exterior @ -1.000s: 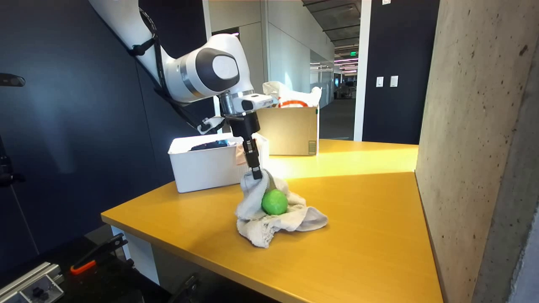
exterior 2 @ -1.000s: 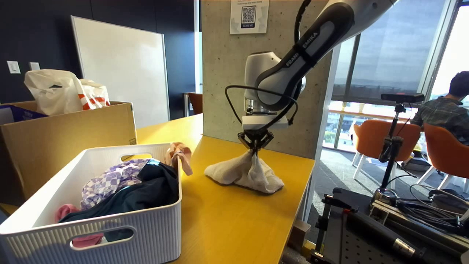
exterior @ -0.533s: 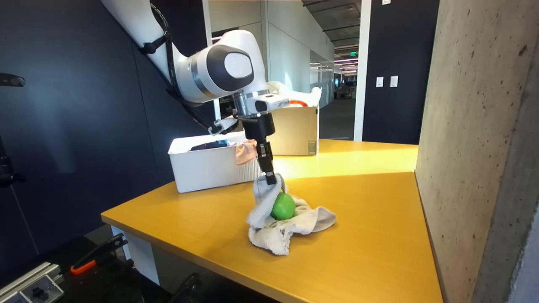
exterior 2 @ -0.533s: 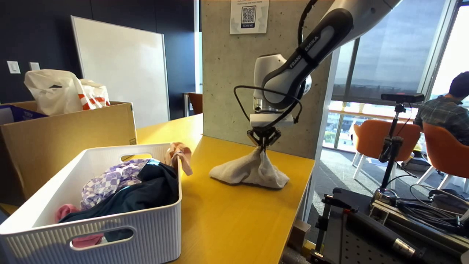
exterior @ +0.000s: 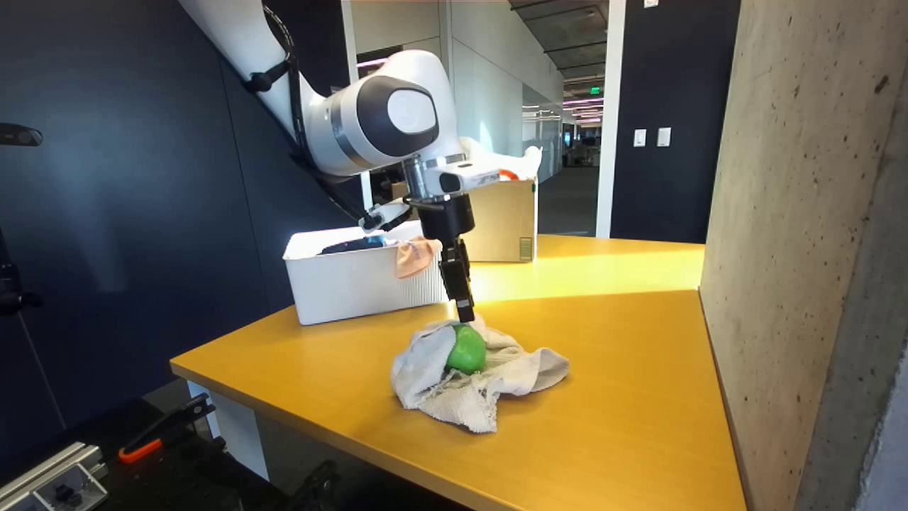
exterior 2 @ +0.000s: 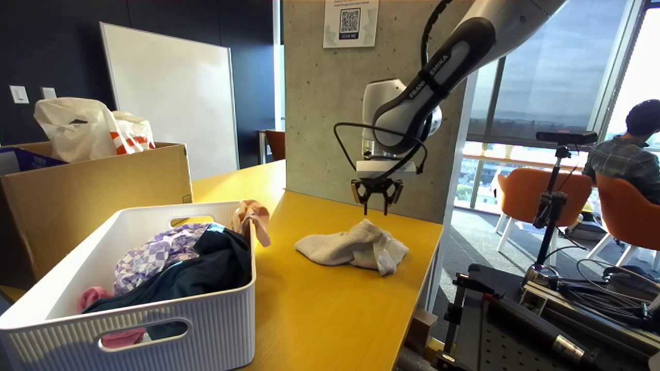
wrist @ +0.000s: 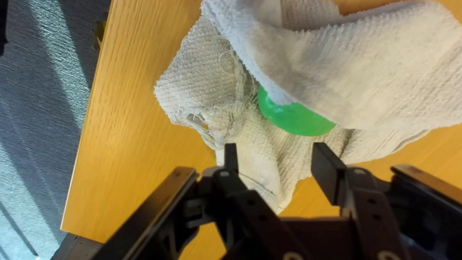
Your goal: Put the apple on the towel and cover it, then put it in the basket
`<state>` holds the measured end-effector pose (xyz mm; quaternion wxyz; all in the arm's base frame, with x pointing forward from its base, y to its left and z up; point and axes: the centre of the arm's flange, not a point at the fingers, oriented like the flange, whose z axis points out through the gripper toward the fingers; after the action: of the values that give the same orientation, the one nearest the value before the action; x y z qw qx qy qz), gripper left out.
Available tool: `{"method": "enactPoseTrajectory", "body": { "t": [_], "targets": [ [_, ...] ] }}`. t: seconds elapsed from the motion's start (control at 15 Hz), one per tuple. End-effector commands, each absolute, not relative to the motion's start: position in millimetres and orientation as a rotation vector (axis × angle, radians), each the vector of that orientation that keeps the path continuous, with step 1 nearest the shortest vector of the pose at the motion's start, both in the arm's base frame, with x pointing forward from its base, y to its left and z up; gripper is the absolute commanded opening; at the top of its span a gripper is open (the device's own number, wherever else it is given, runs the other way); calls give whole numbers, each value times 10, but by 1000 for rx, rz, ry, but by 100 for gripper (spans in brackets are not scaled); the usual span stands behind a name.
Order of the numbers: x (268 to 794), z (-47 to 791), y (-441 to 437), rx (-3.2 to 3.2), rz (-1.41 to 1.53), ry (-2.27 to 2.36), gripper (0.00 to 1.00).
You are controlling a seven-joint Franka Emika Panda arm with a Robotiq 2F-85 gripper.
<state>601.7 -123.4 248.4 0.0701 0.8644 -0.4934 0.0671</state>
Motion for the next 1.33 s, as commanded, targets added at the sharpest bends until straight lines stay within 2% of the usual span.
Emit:
{"method": "enactPoseTrajectory", "body": {
  "t": [0.0,0.13,0.2,0.67,1.27],
  "targets": [
    [5985,2480,-1276,2580,222,-1547,88],
    [5894,2501,-1373,2573,217,-1573,99],
    [5837,2505,-1455,2570,215,-1593,100],
    [5814,2383,-2125,2530,163,-1750,100],
    [6285,2000,-2265,2530,145,-1760,100]
  ]
}}
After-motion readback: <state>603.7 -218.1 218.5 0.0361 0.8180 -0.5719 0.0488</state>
